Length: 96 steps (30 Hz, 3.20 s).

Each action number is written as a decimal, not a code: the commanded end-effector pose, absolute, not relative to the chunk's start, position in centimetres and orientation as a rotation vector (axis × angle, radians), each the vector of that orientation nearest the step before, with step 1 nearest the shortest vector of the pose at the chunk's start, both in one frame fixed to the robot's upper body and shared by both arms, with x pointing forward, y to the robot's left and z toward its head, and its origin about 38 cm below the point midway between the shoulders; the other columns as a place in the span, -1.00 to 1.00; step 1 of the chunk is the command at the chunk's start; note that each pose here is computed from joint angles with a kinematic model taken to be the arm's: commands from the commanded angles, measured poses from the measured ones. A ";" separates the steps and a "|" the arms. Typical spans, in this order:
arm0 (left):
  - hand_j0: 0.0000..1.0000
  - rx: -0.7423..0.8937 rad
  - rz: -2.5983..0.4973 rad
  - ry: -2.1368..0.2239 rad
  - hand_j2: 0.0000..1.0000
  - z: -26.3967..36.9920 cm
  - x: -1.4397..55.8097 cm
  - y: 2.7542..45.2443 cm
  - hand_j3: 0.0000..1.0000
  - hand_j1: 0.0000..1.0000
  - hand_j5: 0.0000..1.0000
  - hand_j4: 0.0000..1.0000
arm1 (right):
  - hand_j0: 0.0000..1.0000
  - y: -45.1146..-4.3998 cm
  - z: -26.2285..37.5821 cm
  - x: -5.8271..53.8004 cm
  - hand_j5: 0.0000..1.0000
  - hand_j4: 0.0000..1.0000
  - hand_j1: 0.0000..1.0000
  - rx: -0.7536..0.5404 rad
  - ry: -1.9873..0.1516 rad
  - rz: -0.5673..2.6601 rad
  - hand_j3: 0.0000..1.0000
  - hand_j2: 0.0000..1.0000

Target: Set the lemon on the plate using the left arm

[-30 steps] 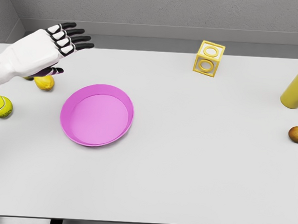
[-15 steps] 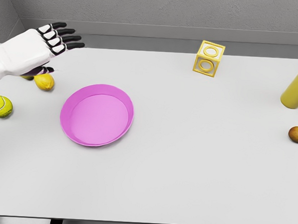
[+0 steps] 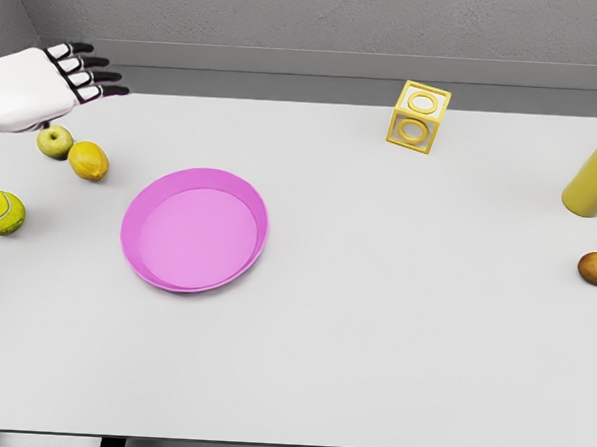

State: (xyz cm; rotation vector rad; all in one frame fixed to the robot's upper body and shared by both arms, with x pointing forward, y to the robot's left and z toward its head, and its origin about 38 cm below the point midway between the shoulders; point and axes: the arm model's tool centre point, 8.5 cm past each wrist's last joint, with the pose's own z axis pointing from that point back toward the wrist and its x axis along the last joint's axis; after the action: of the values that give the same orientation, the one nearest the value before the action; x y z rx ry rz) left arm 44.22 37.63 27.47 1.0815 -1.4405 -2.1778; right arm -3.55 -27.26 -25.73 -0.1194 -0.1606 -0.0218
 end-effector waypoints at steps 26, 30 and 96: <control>1.00 0.506 -2.161 -1.223 1.00 22.8 45.9 32.8 1.00 1.00 1.00 1.00 | 1.00 -27.3 -25.7 -3.5 1.00 1.00 1.00 -0.119 -0.161 -0.022 1.00 1.00; 1.00 0.501 -2.165 -1.215 1.00 22.4 45.8 32.8 1.00 1.00 1.00 1.00 | 1.00 -27.3 -25.7 -3.5 1.00 1.00 1.00 -0.119 -0.161 -0.022 1.00 1.00; 1.00 0.686 -2.051 -0.908 1.00 18.9 49.6 35.7 1.00 1.00 1.00 1.00 | 1.00 -27.3 -25.7 -3.5 1.00 1.00 1.00 -0.119 -0.161 -0.022 1.00 1.00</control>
State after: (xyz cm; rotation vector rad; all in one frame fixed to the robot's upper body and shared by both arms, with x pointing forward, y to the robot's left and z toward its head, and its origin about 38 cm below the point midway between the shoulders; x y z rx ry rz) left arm 49.59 35.74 19.16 0.6867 -0.9139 -2.0518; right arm -3.55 -27.26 -25.73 -0.1195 -0.1606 -0.0219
